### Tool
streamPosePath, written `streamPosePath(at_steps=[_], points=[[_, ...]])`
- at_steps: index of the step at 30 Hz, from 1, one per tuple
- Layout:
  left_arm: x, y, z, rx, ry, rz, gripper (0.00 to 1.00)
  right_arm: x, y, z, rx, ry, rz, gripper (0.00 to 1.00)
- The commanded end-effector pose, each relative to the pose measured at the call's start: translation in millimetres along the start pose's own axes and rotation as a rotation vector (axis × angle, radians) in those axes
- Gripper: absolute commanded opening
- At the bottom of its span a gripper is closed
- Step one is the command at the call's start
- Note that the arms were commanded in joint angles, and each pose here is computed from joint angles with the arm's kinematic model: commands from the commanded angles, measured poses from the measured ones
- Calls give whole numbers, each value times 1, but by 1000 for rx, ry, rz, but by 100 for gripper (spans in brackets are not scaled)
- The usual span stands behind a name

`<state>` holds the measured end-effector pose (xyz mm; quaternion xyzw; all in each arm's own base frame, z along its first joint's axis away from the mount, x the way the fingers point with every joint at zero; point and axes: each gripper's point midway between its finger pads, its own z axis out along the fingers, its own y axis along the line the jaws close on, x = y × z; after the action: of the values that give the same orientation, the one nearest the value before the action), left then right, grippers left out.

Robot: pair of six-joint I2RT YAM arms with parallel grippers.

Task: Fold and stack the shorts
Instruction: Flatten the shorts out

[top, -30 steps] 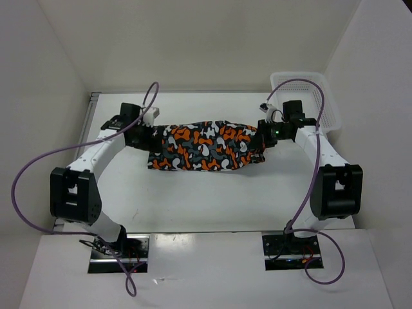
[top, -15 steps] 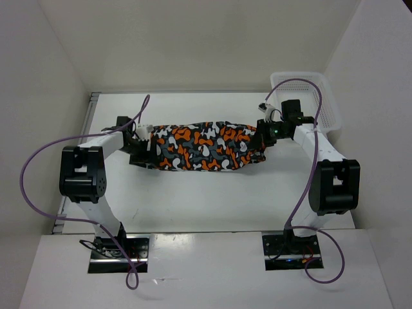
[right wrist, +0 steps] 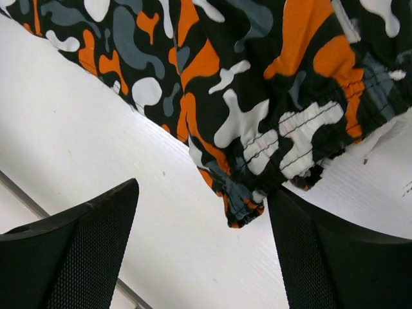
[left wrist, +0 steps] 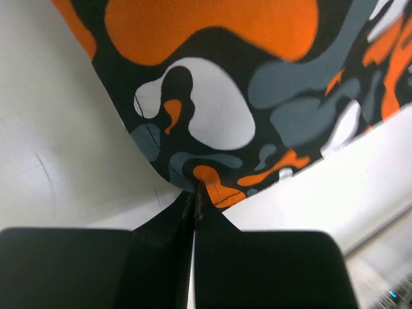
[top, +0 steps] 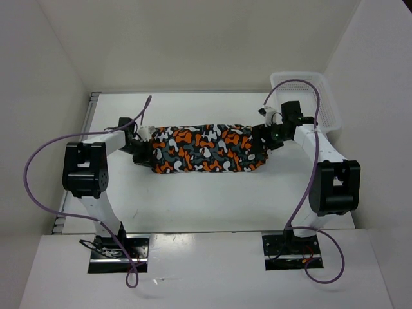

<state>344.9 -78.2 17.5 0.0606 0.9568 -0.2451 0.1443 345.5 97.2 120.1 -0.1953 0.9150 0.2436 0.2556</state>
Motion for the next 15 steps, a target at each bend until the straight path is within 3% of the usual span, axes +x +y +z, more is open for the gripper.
streamPosePath(at_steps=[1, 4, 8, 12, 15], points=[[16, -18, -27, 62, 43, -53, 0, 13, 1, -11, 38, 33, -35, 85], [31, -31, -48, 99, 69, -95, 0, 47, -9, 3, 91, 114, 34, 85], [30, -38, -62, 87, 42, -77, 0, 48, -39, 8, 228, 139, 37, 82], [26, -36, -63, 78, 43, -76, 0, 52, -36, 20, 172, 185, 76, 82], [27, -35, -61, 78, 51, -81, 0, 36, -25, 32, 72, 143, 97, 80]])
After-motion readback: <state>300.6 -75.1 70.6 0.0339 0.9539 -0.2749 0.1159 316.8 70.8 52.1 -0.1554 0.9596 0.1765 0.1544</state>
